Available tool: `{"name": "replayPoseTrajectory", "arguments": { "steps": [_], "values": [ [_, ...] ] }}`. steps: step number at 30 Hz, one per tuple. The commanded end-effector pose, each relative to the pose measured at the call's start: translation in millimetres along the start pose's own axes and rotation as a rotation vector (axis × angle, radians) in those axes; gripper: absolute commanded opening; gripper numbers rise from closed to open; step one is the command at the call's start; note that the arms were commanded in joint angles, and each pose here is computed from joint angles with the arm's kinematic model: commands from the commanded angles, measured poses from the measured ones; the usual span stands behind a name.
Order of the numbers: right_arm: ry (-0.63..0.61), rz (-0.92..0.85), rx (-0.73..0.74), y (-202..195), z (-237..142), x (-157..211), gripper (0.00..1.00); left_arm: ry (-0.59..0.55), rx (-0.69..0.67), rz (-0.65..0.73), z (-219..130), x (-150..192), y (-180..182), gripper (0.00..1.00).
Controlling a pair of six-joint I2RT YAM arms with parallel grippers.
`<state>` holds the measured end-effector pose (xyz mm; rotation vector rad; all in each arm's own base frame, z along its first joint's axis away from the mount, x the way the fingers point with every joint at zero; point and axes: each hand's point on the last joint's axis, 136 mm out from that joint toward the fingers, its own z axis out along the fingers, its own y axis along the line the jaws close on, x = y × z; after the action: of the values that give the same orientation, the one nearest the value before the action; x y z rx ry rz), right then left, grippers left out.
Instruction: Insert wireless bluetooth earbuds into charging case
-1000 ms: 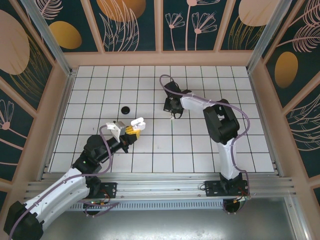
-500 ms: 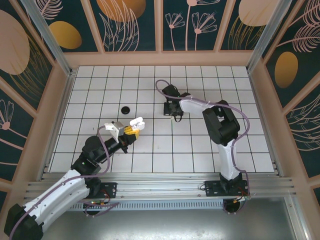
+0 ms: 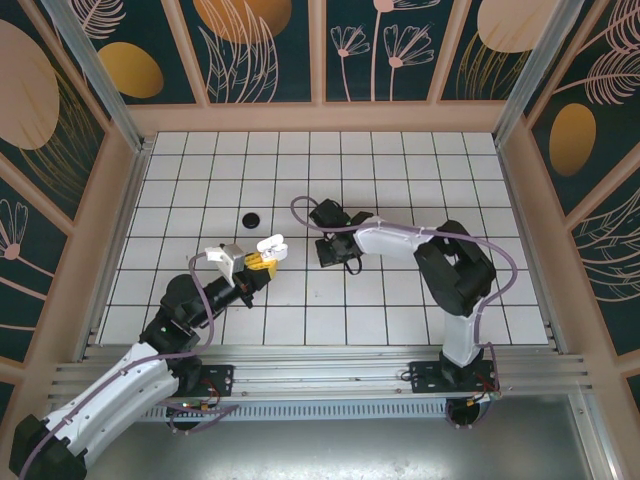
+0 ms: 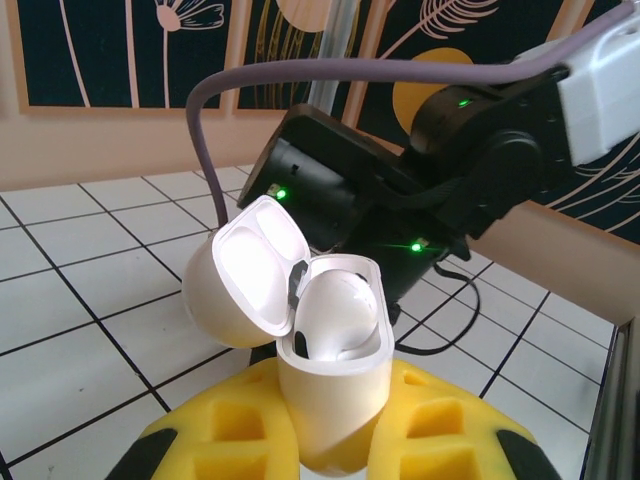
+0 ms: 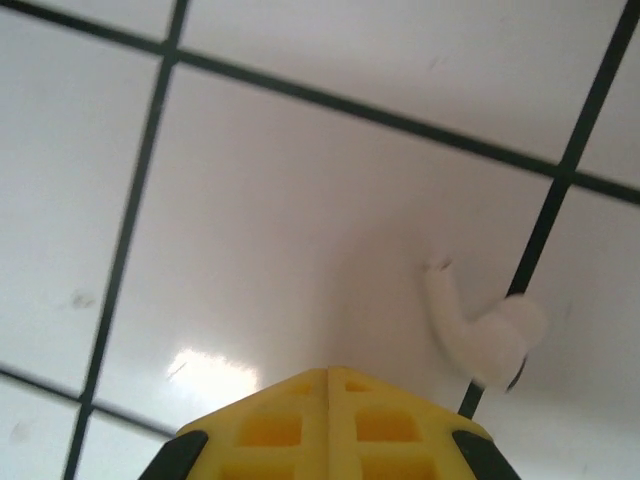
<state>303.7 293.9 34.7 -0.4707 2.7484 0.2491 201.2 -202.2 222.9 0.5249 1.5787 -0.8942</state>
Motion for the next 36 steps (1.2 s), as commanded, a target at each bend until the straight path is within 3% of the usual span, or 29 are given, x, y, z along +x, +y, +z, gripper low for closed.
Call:
{"name": "replayPoseTrajectory", "arguments": {
  "steps": [1, 5, 10, 15, 21, 36],
  "values": [
    [-0.073, 0.062, 0.004, -6, -34, -15, 0.01, -0.031, 0.016, -0.008, -2, -14, -5, 0.00],
    [-0.129, 0.311, 0.016, -29, -53, -23, 0.07, -0.033, 0.020, -0.009, -2, -15, -6, 0.00],
    [-0.201, 0.598, -0.136, -28, -55, -16, 0.30, -0.043, 0.029, -0.016, -1, -13, -6, 0.00],
    [-0.204, 0.796, -0.258, -17, -38, -10, 0.39, -0.035, 0.045, -0.015, 1, -12, -9, 0.00],
    [-0.209, 0.889, -0.257, -18, -17, -9, 0.38, -0.035, 0.057, -0.017, 0, -11, -11, 0.00],
    [-0.220, 0.898, -0.117, -39, 1, -7, 0.32, -0.042, 0.061, -0.002, -2, -9, -11, 0.00]
  ]
}}
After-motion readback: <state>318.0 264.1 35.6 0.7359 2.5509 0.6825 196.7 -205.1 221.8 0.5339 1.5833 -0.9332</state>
